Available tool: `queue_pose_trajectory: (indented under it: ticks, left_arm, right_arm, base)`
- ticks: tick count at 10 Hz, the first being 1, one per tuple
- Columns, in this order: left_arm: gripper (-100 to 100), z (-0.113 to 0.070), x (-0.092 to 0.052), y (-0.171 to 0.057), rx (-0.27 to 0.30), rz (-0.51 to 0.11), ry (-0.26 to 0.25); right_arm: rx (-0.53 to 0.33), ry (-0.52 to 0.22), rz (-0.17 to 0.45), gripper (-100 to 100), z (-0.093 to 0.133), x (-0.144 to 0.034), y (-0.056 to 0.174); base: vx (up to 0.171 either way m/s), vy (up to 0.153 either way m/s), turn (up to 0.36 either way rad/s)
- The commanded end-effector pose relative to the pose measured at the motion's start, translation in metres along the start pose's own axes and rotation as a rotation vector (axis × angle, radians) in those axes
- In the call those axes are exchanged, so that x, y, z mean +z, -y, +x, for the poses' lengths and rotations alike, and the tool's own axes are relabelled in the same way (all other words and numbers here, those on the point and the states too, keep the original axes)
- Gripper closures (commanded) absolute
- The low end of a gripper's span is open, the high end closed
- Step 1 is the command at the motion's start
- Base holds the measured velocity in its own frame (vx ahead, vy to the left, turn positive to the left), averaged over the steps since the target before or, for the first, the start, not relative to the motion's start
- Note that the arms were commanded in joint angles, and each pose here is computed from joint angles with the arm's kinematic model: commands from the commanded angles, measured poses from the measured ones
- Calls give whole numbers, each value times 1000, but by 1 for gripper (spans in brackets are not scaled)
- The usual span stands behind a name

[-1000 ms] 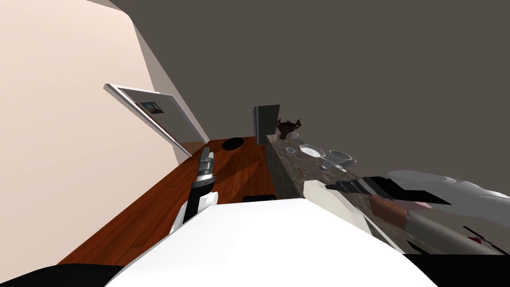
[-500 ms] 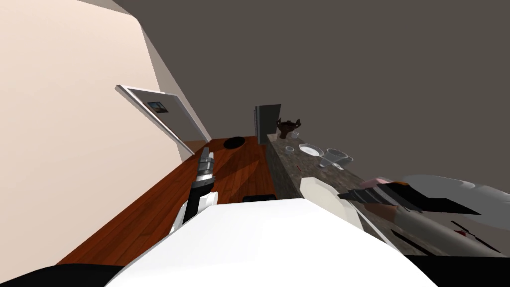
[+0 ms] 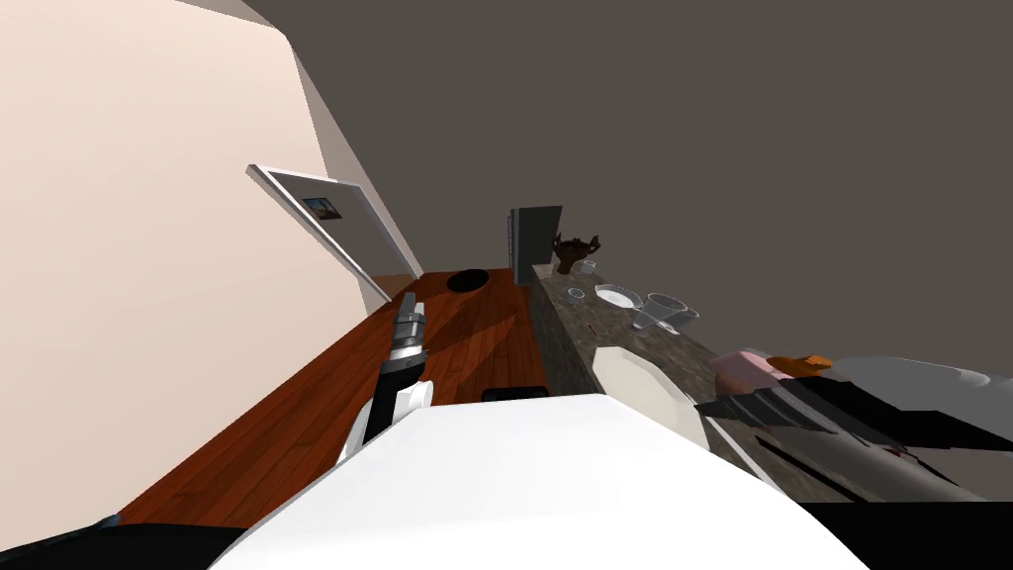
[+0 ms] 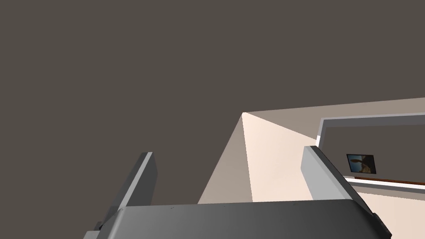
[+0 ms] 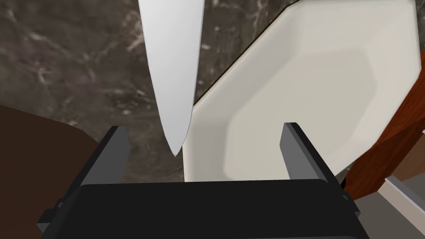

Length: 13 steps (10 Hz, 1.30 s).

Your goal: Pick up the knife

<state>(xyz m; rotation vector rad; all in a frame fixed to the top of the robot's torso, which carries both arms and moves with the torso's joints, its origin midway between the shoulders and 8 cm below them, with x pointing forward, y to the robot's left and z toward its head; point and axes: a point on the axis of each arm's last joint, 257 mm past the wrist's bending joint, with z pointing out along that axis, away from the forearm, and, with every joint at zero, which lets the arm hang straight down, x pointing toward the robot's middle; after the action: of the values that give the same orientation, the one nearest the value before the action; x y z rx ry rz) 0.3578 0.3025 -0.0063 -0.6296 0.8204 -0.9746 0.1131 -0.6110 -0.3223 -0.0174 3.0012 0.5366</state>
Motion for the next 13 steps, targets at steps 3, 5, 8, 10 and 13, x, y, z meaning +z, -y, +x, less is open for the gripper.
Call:
queue_pose_trajectory:
  ticks: [3,5,8,10,13]
  left_arm:
    - [0,0,0,0,0,1,0]
    - [0,0,0,0,0,0,0]
    - [0,0,0,0,0,0,0]
    - [0,0,0,0,0,0,0]
    - [0,0,0,0,0,0,0]
  right_arm:
    - [54,29,30,-100,-18,25,11]
    - [78,35,-5,-100,-33,47,-1]
    - [128,40,-20,-100,-36,54,-6]
    - [128,40,-20,-100,-36,54,-6]
    - [125,38,23,-100,-35,46,7]
  base:
    - [-41,-84,110]
    - [4,-1,-13]
    - [5,-5,-15]
    - [-14,14,46]
    - [9,91,33]
